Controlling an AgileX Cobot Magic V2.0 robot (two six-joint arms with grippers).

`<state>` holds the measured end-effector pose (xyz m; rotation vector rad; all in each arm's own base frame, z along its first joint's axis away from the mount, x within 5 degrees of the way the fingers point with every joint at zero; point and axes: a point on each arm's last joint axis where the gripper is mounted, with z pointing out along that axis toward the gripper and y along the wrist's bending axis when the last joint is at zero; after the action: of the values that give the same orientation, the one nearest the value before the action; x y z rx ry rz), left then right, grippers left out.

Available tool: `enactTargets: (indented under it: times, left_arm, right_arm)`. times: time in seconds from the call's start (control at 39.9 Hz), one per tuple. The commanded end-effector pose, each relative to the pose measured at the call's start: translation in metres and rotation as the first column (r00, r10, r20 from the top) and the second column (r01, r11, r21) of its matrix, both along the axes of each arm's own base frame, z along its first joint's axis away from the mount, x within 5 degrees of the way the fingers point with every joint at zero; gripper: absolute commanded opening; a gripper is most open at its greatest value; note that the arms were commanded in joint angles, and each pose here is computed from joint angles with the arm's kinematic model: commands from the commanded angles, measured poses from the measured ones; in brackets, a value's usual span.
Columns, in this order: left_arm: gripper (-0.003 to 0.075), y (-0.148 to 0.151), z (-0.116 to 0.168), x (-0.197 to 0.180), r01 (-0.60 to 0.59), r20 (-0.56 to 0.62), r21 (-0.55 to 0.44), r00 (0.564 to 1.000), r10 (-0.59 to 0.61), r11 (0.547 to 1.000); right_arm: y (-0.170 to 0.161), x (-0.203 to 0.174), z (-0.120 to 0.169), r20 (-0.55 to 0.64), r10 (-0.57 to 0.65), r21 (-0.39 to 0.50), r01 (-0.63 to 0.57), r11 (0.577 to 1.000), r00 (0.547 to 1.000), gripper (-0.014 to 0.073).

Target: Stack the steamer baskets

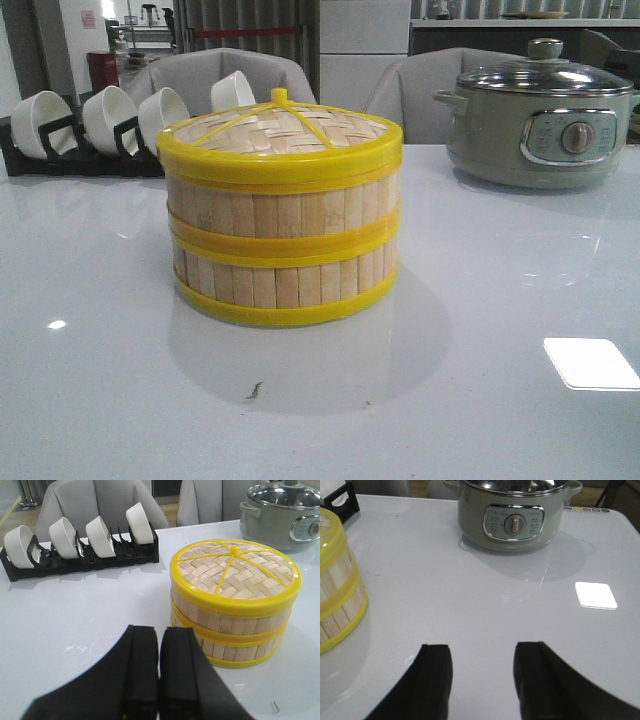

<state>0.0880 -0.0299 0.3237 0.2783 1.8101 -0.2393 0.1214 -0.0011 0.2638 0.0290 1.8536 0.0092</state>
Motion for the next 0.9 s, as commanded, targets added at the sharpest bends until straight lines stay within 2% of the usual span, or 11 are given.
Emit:
enactTargets:
  times: [0.0,0.3,0.38,0.45,0.53,0.55,0.6,0.88]
  left_arm:
    - [0.0095,-0.002,0.015,0.002,0.018,0.084,-0.036,0.996,-0.015,0.999]
    - [0.0095,-0.002,0.015,0.002,0.018,0.084,-0.036,0.996,-0.015,0.999]
    - [0.0095,-0.002,0.015,0.002,0.018,0.084,-0.036,0.996,-0.015,0.999]
    - [0.0095,-0.002,0.015,0.002,0.018,0.084,-0.036,0.996,-0.015,0.999]
    - [0.0095,-0.002,0.015,0.002,0.018,0.084,-0.036,0.996,-0.015,0.999]
    - [0.0095,-0.002,0.015,0.002,0.018,0.084,-0.036,0.996,-0.015,0.999]
    - [0.0095,-0.002,0.015,0.002,0.018,0.084,-0.036,0.996,-0.015,0.999]
    - [0.0095,-0.002,0.015,0.002,0.018,0.084,-0.036,0.996,-0.015,0.999]
  right_arm:
    - [-0.003,-0.003,0.012,0.15,-0.021,-0.005,0.022,1.0,0.988,0.0407]
    - [-0.004,-0.018,0.011,0.239,-0.04,-0.006,0.043,0.999,0.97,0.0407]
    - [-0.004,-0.018,0.011,0.239,-0.04,-0.006,0.043,0.999,0.97,0.037]
    - [-0.004,-0.018,0.011,0.239,-0.04,-0.006,0.043,0.999,0.97,0.0246]
    - [-0.004,-0.018,0.011,0.233,-0.04,-0.006,0.043,0.999,0.972,0.0041]
    - [-0.004,-0.018,0.011,0.232,-0.04,-0.006,0.043,0.999,0.972,0.0002]
    - [-0.004,-0.018,0.011,0.232,-0.04,-0.006,0.043,0.999,0.972,0.0052]
    - [-0.004,-0.018,0.009,0.216,-0.038,-0.006,0.04,0.999,0.976,0.0048]
